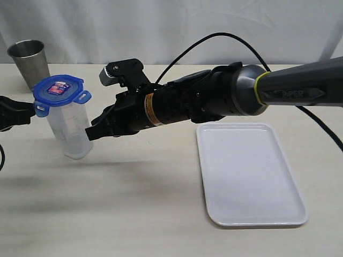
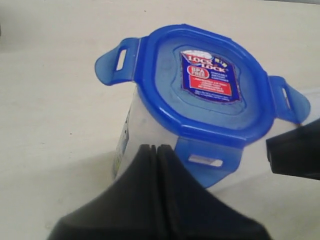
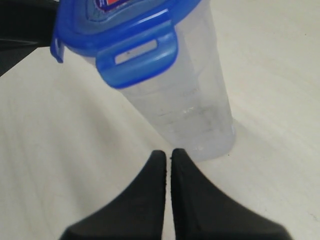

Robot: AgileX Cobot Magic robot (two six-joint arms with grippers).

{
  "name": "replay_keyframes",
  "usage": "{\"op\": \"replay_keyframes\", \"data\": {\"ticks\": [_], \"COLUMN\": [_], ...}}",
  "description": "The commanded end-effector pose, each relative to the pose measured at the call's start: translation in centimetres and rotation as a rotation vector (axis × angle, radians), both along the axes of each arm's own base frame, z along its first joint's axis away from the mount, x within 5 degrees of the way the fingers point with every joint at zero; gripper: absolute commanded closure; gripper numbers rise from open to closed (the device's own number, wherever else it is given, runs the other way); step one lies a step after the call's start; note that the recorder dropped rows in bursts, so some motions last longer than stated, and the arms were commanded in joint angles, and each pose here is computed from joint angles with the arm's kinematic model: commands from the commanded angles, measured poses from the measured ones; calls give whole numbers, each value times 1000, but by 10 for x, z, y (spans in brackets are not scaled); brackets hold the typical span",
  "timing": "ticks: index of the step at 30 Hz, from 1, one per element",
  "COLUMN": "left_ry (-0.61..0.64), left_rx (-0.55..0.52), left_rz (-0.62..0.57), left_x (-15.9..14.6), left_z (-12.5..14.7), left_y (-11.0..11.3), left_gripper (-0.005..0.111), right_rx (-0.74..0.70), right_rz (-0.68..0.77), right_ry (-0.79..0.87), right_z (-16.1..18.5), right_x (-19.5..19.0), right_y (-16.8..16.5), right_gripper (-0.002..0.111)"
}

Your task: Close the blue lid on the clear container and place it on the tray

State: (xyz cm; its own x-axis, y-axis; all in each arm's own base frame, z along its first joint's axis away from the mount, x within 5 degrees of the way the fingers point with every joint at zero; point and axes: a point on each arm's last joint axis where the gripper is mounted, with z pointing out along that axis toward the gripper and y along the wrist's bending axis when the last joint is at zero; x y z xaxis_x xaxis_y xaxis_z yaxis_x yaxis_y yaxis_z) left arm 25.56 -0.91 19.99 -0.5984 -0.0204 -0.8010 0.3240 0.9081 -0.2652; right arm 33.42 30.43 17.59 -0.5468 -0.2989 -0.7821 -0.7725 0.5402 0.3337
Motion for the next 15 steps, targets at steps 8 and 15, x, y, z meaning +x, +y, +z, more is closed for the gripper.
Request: {"op": "replay_keyframes", "data": {"ticks": [8, 15], "left_ry": [10, 27], "left_rx": [-18, 6], "left_rz": [-25, 34], "left_x": [-5, -4], "left_z": [-1, -2], "left_y": [-3, 2], "left_gripper": [107, 107], "right_rx": [-6, -20], "right_rz": [5, 17], "right_ry": [-3, -13], "right_z": [0, -1], "right_x": [-1, -2], "right_y": [0, -1], "right_gripper": [104, 104]}}
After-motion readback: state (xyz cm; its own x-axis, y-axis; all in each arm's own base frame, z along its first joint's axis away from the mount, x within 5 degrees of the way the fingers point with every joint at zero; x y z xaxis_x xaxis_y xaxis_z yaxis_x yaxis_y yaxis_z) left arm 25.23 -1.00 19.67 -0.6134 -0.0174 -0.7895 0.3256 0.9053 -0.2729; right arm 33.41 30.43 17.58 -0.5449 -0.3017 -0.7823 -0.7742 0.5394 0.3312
